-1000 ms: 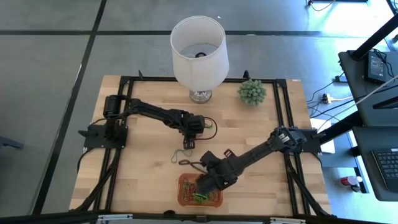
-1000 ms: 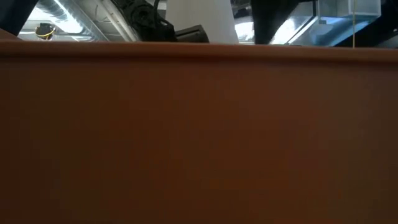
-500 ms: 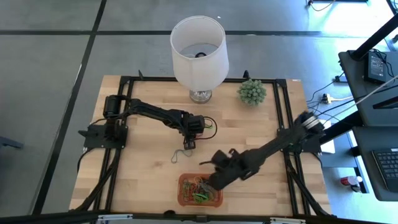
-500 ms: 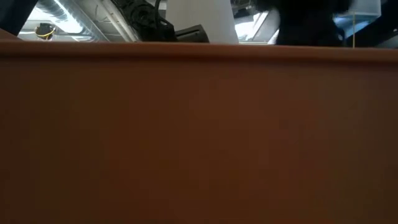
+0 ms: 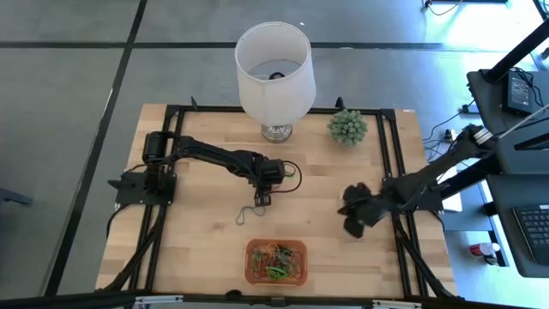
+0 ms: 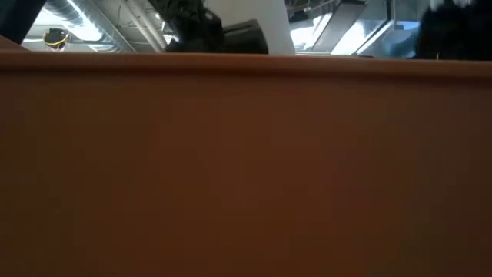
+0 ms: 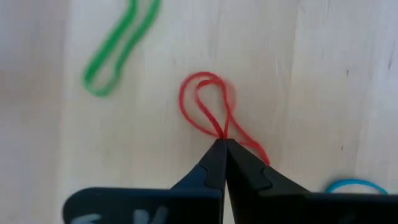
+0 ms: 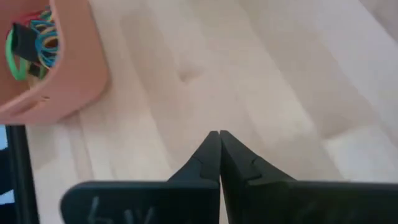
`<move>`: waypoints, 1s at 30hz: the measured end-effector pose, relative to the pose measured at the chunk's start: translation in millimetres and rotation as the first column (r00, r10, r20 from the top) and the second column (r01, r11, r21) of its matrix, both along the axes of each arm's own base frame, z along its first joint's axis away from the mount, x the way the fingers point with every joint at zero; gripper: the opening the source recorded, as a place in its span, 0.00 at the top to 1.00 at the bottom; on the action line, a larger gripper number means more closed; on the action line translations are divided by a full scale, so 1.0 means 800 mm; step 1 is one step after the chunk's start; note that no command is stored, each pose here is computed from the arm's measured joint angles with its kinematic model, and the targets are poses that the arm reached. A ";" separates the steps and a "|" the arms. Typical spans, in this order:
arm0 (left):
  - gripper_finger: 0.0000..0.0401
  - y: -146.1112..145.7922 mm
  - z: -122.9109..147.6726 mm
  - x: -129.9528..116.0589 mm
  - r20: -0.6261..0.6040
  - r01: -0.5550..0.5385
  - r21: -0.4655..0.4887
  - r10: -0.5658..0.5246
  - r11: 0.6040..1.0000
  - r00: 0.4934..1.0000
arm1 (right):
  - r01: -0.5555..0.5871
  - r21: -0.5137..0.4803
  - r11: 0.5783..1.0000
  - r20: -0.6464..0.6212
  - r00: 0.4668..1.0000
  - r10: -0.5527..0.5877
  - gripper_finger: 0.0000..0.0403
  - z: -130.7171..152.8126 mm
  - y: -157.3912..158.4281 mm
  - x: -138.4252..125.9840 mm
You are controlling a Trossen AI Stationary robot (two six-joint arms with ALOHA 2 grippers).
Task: Pick and place rubber bands into bin
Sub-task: Put the red rubber band into the orange bin
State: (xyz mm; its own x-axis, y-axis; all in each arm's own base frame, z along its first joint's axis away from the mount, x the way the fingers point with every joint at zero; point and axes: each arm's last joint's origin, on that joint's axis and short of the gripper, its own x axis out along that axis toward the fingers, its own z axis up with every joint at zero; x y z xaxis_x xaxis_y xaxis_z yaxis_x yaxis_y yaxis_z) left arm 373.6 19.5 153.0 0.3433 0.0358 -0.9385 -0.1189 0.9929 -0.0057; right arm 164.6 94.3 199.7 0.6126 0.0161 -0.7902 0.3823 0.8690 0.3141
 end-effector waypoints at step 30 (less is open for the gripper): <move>1.00 -0.150 0.248 0.020 0.233 0.079 0.105 -0.102 0.991 0.967 | -0.088 0.025 0.996 0.183 0.980 0.082 0.97 -0.032 -0.049 -0.076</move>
State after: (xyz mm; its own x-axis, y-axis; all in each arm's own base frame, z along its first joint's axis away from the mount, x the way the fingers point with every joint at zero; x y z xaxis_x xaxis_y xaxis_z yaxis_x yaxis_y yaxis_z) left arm 389.5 -100.8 351.1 0.5613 0.0785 -0.8238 -0.0351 0.9969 0.0711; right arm 103.7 55.4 173.9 0.7410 0.0987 -0.6642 0.2413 0.8839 0.4006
